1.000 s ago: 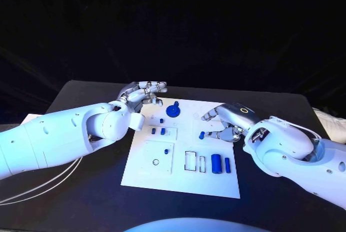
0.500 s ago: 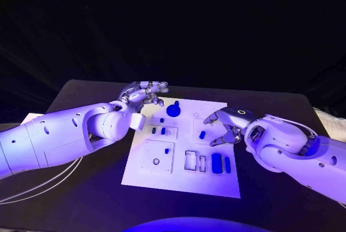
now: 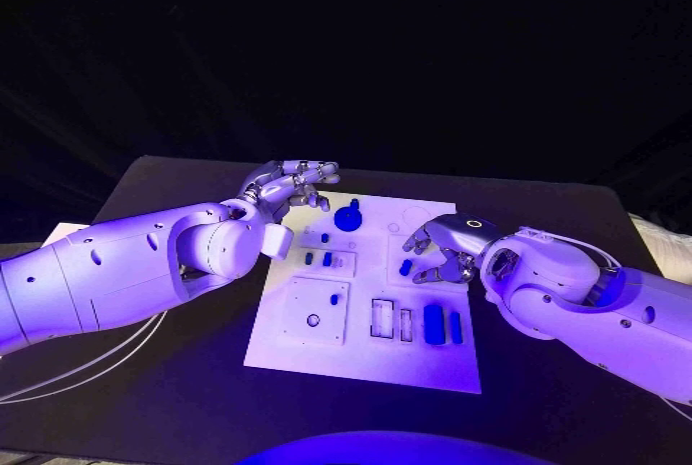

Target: Assemble the parts on the task board

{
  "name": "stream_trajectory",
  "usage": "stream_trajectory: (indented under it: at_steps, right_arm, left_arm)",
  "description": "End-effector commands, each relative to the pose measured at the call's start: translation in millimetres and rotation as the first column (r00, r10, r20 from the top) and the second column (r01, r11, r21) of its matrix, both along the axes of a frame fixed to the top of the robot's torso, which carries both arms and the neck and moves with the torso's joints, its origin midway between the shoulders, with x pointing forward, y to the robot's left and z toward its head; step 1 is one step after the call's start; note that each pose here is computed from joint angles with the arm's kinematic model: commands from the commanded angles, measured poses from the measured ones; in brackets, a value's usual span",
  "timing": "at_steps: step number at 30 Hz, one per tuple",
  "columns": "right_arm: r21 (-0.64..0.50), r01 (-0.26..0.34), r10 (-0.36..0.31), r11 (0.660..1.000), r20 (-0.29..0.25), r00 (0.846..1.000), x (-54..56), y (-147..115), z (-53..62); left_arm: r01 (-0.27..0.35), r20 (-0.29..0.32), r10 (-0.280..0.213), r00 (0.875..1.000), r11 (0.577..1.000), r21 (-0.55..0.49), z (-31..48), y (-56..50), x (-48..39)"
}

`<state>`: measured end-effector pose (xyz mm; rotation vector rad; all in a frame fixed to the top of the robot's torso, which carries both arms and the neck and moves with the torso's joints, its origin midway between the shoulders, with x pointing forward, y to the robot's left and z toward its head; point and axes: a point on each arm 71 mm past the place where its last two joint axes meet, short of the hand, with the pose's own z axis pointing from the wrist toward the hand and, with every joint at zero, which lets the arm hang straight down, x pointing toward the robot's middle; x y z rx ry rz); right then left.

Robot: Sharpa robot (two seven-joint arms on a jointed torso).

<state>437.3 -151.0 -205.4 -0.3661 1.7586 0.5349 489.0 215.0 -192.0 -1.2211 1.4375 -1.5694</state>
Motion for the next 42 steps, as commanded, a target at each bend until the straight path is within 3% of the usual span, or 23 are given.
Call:
stream_trajectory:
  at_steps: [1,28,37,42]
  right_arm:
    - [-0.002,-0.020,0.020,1.000,0.003,1.000,0.7,4,-1.1]
    - [-0.007,-0.053,0.053,0.999,-0.026,0.998,2.3,16,-6.7]
    - [-0.010,-0.051,0.050,0.999,-0.016,0.999,3.3,18,-7.4]
    - [0.010,-0.049,0.049,0.999,0.021,0.999,3.2,19,-4.8]
  left_arm:
    - [0.029,0.008,-0.029,1.000,1.000,-0.003,0.5,-3.3,-0.8]
    - [0.042,0.001,-0.042,0.999,0.999,-0.005,-0.1,-4.2,-1.3]
    - [0.047,-0.002,-0.047,0.999,0.999,-0.006,-0.1,-4.6,-1.6]
    - [0.049,-0.002,-0.049,0.999,0.999,-0.006,-0.2,-4.8,-1.6]
